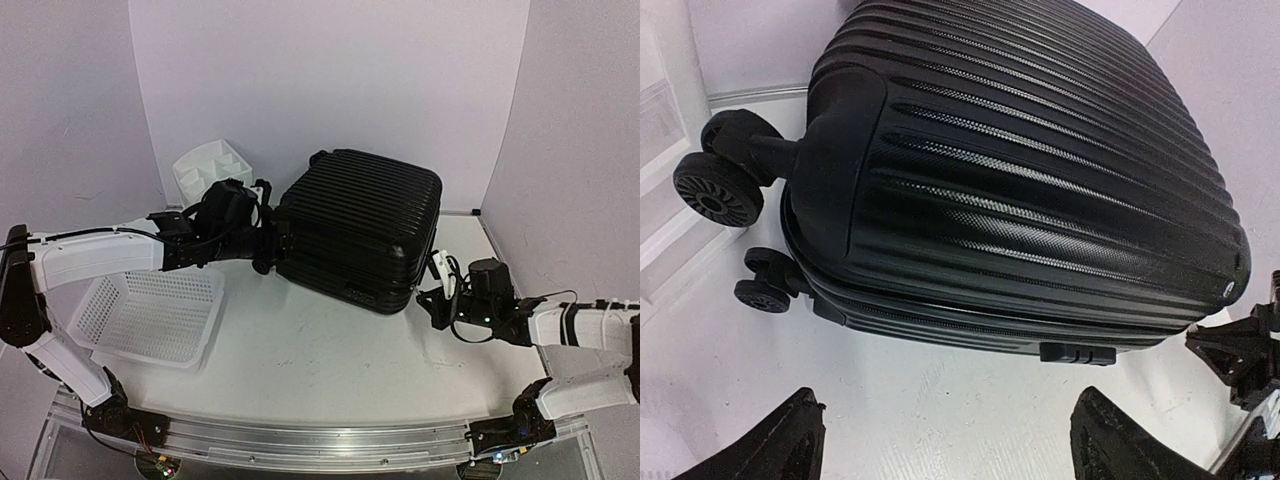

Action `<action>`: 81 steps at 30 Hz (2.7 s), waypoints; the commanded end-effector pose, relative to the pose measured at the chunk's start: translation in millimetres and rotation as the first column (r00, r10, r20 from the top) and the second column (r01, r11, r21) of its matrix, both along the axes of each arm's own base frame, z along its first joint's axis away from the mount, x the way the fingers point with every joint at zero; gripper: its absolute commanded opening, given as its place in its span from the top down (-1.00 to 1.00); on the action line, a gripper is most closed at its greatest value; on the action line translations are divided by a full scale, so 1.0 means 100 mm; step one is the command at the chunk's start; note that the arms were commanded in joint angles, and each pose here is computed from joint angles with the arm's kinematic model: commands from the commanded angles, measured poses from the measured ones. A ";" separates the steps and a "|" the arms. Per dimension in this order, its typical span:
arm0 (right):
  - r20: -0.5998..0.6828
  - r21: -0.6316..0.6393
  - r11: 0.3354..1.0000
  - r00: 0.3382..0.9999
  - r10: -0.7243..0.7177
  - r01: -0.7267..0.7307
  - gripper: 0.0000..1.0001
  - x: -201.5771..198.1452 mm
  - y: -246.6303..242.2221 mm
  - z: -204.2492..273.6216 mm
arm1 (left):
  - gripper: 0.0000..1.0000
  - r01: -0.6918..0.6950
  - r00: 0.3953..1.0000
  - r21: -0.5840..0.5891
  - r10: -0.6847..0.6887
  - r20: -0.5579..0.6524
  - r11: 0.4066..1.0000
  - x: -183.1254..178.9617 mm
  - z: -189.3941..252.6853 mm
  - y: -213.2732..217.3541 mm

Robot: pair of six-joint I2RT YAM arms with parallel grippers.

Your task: Open, take out, and arrange the luggage

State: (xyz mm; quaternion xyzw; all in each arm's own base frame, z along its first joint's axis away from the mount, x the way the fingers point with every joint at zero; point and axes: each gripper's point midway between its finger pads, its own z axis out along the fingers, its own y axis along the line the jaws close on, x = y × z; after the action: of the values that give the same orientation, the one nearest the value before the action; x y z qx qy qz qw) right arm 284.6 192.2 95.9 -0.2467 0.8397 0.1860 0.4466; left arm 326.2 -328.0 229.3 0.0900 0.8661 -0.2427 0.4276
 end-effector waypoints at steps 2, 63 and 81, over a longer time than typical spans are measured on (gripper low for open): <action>0.232 0.048 0.963 0.940 0.248 -0.266 1.00 -0.30 0.25 0.64 | -0.80 0.027 0.997 0.001 -0.027 0.067 1.000 0.05 0.27 -0.05; 0.048 0.387 0.795 0.851 -0.523 0.467 1.00 2.12 -1.77 0.60 | -0.54 0.208 0.799 0.647 -0.509 0.320 0.734 0.05 -0.11 -1.94; 0.161 0.535 0.828 0.942 -0.296 0.169 1.00 1.99 -1.10 0.75 | -0.71 0.406 0.791 0.459 -0.555 0.256 0.790 -0.45 0.56 -1.70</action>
State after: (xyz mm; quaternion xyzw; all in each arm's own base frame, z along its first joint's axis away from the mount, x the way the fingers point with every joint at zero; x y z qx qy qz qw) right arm 537.5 23.3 125.6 0.0438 0.7602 0.2697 0.5895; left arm 299.5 -510.4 216.1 0.4666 0.7530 -0.0820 0.4566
